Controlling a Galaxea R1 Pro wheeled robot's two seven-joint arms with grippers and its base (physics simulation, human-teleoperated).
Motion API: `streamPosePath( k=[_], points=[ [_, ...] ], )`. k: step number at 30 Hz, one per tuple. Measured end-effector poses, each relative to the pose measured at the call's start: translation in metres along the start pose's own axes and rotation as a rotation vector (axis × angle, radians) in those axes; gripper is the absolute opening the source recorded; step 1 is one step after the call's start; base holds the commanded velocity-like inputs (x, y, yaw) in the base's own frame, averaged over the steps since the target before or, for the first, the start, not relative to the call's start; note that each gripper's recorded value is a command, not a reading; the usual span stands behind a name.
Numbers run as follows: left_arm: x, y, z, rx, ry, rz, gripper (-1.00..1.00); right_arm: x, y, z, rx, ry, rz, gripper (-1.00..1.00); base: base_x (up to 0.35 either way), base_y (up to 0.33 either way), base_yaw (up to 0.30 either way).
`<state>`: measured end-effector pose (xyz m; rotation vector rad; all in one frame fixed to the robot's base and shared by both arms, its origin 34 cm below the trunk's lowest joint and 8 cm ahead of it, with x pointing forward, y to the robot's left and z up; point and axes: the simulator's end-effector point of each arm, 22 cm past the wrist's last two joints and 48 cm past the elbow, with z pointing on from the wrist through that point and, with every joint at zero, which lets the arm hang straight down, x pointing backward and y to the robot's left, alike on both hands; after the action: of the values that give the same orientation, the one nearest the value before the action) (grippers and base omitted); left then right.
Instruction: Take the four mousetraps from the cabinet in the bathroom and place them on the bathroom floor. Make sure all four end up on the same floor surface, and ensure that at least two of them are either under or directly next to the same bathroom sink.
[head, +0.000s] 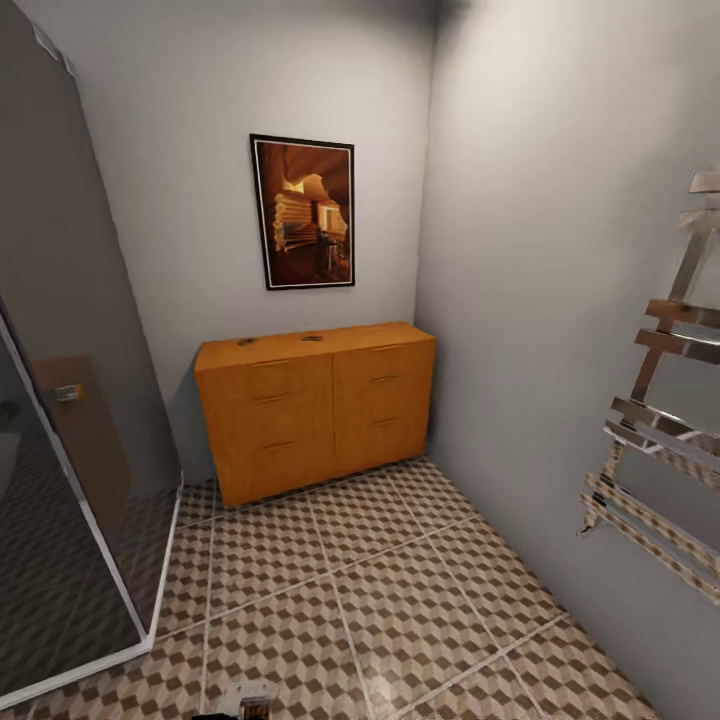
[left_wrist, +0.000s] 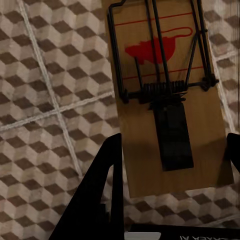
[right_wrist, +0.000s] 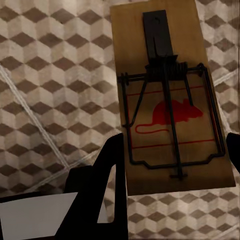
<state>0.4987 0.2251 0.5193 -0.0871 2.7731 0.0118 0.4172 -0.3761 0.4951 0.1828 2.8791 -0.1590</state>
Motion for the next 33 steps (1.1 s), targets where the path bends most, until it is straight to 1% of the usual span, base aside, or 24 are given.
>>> streamPosePath(
  k=[9,33],
  points=[
    [0.012,0.007,0.001,-0.01,0.015,0.008,-1.0,0.0,0.0,0.0,0.001,0.001,0.0,-1.0,0.0,0.0,-0.3],
    [0.013,0.011,0.002,-0.015,0.018,0.008,-1.0,0.001,0.001,0.0,-0.002,0.001,0.0,-1.0,0.0,0.0,-0.3]
  ],
)
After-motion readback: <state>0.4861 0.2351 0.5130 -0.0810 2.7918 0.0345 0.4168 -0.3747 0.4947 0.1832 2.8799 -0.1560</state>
